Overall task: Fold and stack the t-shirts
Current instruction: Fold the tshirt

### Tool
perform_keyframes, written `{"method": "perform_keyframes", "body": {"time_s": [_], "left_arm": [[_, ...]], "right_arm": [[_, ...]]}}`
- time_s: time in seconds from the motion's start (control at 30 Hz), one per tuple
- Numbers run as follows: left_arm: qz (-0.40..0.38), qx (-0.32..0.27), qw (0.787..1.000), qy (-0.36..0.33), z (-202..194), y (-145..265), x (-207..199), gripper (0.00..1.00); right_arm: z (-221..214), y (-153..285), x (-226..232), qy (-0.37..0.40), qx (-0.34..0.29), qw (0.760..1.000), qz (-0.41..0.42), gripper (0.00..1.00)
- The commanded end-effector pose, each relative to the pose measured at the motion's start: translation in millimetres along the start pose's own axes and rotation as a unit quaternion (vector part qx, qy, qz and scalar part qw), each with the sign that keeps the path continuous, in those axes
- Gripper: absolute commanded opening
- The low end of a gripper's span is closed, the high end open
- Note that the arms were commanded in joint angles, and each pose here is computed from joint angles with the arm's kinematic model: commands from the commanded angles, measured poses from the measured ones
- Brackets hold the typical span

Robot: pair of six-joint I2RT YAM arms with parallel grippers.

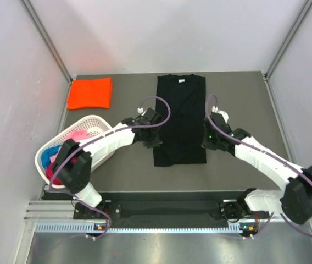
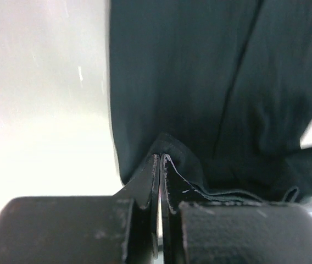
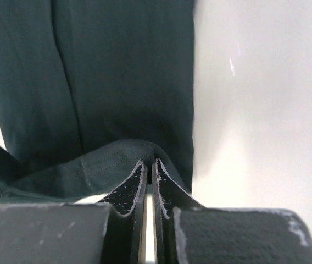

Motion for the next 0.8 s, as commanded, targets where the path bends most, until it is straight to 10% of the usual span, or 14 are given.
{"method": "perform_keyframes", "body": {"time_s": [0.0, 0.77], "left_arm": [[0.015, -0.003, 0.999, -0.029, 29, -14, 4, 0.00], [0.037, -0.048, 0.998, -0.030, 164, -69, 26, 0.00]], "right_arm": [[37, -16, 23, 0.033, -0.037, 0.998, 0.040, 0.00], [134, -94, 43, 0.030, -0.020, 0.999, 0.032, 0.00]]}}
Point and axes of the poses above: each gripper's point midway between its finger pads, its own y axis back along the fingers, its own x axis along the line the jaws close on, z = x × y, the point moved 9 cm from there along y, back along the fingers, and after that the axes turned 9 degrees about -y, right-handed, at the moved point
